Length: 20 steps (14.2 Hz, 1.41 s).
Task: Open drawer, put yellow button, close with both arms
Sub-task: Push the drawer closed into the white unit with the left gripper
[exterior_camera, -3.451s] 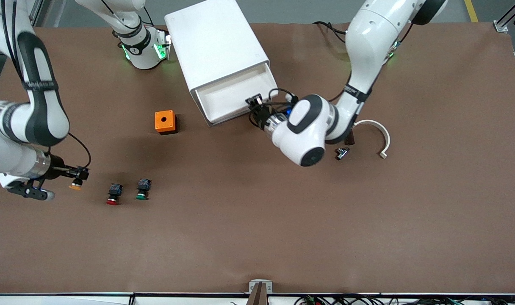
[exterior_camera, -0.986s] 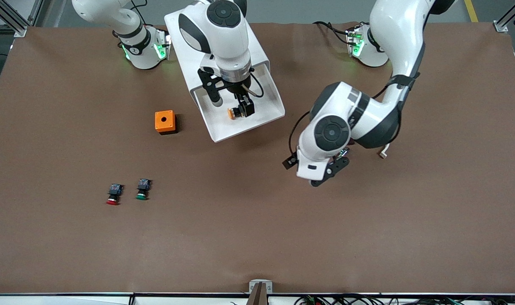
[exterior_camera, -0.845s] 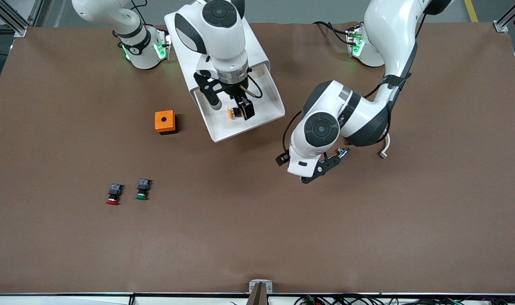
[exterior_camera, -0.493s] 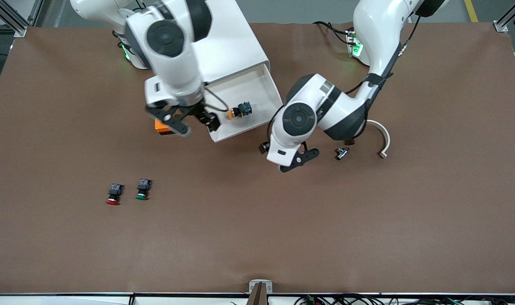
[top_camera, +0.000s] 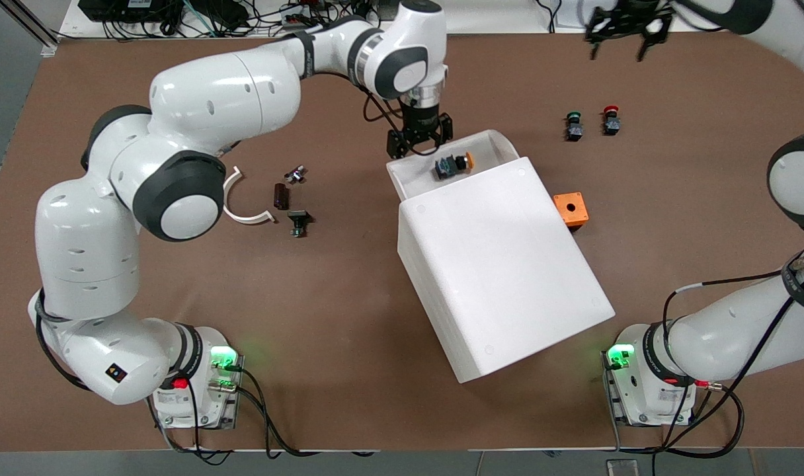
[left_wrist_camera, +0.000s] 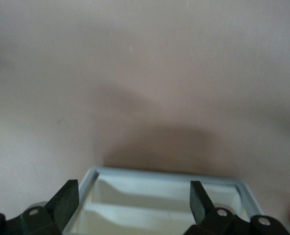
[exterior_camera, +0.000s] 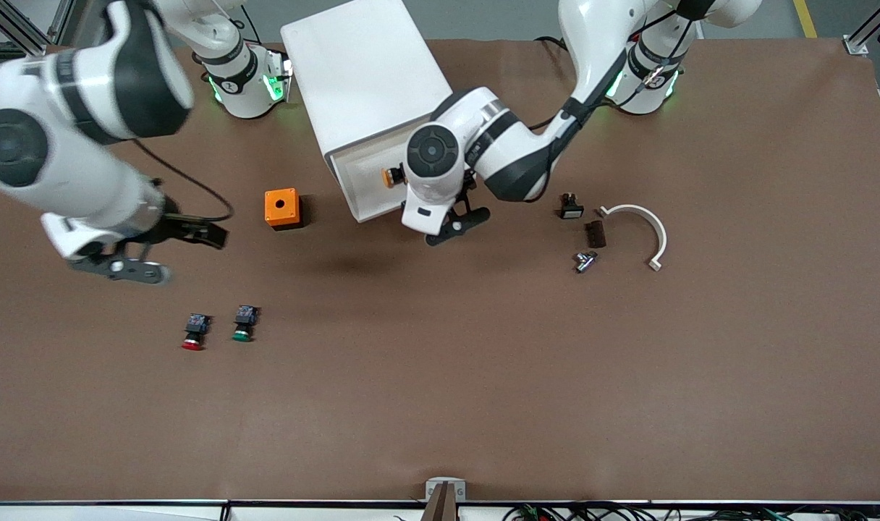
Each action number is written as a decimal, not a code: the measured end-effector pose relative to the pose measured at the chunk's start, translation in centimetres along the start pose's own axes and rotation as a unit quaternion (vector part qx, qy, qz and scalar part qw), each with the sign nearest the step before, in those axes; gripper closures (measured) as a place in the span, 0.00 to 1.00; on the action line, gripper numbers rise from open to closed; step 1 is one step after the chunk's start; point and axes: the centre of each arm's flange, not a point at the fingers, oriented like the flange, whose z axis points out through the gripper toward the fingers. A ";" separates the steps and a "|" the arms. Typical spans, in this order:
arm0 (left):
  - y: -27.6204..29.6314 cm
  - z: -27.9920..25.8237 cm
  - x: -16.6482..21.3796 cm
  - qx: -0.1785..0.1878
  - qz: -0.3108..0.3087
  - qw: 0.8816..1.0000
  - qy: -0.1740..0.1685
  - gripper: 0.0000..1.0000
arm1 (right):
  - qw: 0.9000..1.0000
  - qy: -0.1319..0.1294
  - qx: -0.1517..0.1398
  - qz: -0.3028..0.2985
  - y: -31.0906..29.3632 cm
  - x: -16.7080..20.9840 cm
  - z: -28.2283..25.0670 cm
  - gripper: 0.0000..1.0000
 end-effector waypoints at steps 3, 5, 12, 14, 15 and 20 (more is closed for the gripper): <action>0.5 1.5 -4.3 0.012 -0.006 1.000 -0.017 0.00 | 0.999 -0.026 0.011 -0.034 8.3 -0.1 -1.1 0.00; 0.6 2.3 -6.5 0.020 -0.009 0.999 -0.025 0.00 | 0.999 -0.026 0.016 -0.042 10.8 -0.3 -2.1 0.00; 0.7 3.3 -8.9 0.030 -0.019 0.999 -0.028 0.00 | 0.999 -0.017 0.021 -0.030 13.8 -0.2 -3.1 0.00; 0.7 3.0 -7.7 0.025 -0.027 0.999 -0.018 0.00 | 0.999 -0.017 0.021 -0.029 13.9 -0.2 -3.1 0.00; 0.4 2.3 -6.2 0.021 -0.033 0.999 -0.004 0.00 | 0.999 -0.017 0.021 -0.030 13.9 -0.2 -3.1 0.00; -4.3 -5.7 7.7 -0.019 -0.102 0.990 0.095 0.00 | 0.999 0.000 0.022 -0.036 13.3 -0.9 -6.4 0.00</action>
